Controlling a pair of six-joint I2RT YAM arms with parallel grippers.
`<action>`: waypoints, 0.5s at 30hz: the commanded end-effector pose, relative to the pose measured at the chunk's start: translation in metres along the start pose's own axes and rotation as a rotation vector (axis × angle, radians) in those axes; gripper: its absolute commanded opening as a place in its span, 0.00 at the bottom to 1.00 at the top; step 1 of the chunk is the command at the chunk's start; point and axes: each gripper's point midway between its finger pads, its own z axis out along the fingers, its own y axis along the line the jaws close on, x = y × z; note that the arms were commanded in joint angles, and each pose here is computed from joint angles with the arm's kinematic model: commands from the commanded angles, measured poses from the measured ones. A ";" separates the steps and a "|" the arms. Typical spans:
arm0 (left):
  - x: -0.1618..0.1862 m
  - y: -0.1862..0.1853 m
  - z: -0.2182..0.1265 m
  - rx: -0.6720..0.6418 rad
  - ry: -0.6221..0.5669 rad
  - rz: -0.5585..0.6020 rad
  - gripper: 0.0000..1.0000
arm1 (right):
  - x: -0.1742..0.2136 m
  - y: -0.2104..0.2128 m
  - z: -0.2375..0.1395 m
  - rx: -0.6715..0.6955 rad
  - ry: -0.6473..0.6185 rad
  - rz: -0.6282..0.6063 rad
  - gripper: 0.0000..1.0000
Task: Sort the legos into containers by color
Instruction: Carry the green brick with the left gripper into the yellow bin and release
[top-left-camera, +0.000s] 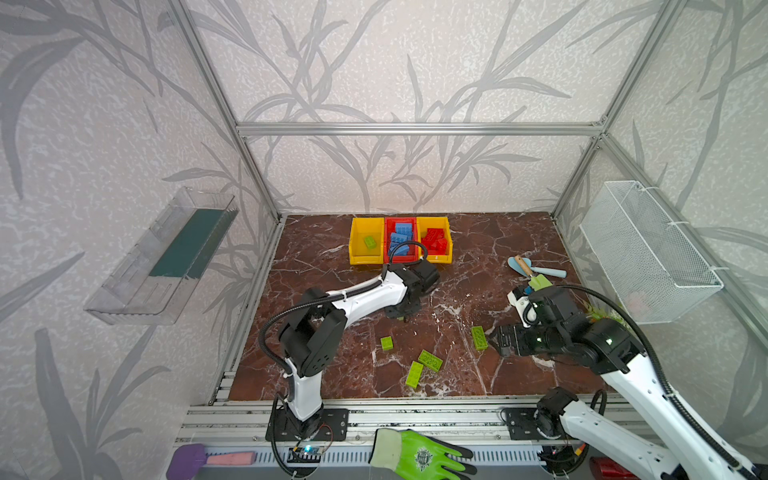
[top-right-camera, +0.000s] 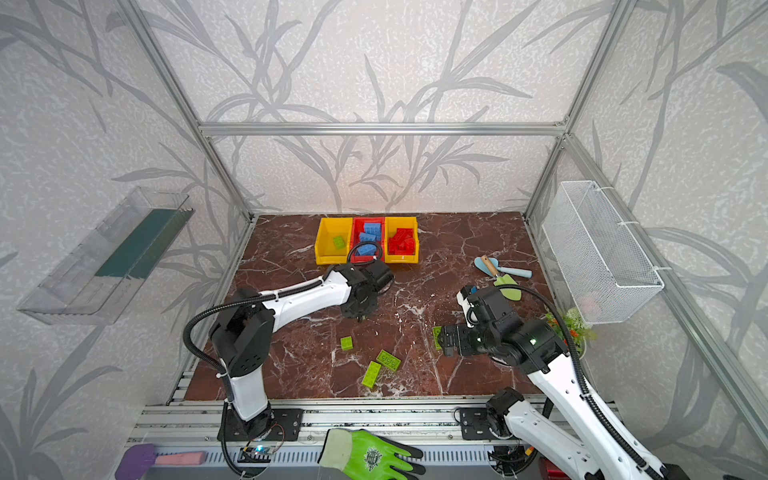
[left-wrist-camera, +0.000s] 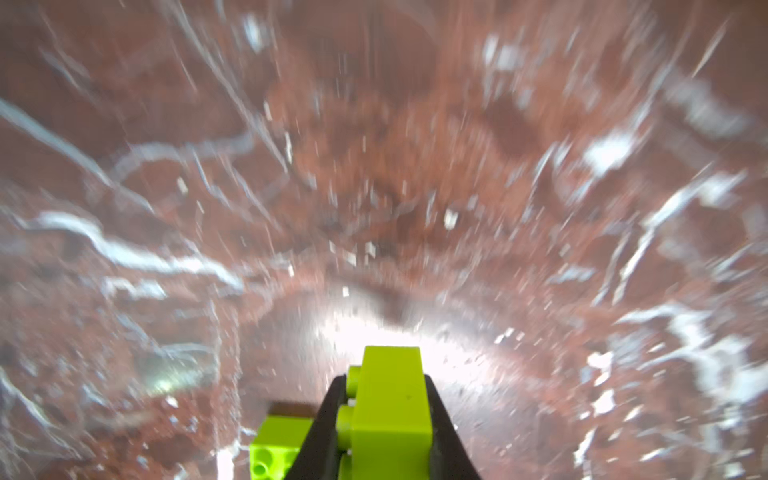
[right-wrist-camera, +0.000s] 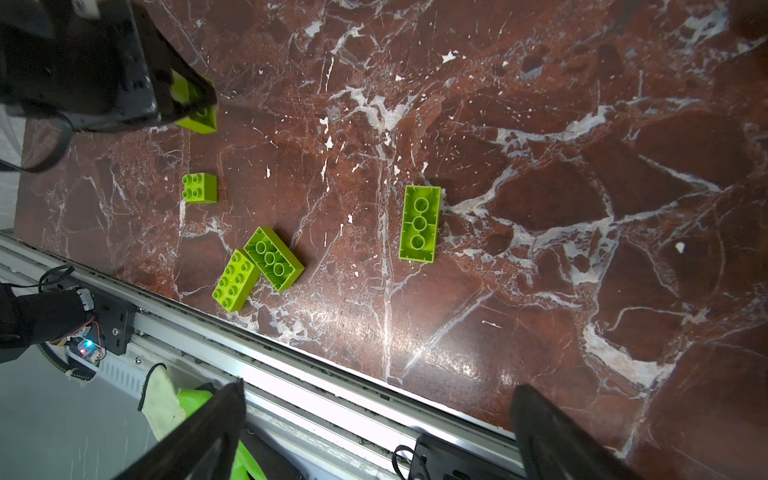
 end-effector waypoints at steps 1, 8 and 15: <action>-0.043 0.028 -0.009 -0.080 -0.052 0.037 0.15 | -0.021 0.006 -0.002 0.000 -0.051 -0.025 1.00; -0.134 0.046 -0.007 -0.076 -0.107 -0.035 0.15 | -0.051 0.016 0.015 0.010 -0.058 -0.025 1.00; -0.197 0.041 0.018 -0.071 -0.118 -0.066 0.16 | -0.088 0.018 0.029 0.061 -0.055 -0.051 1.00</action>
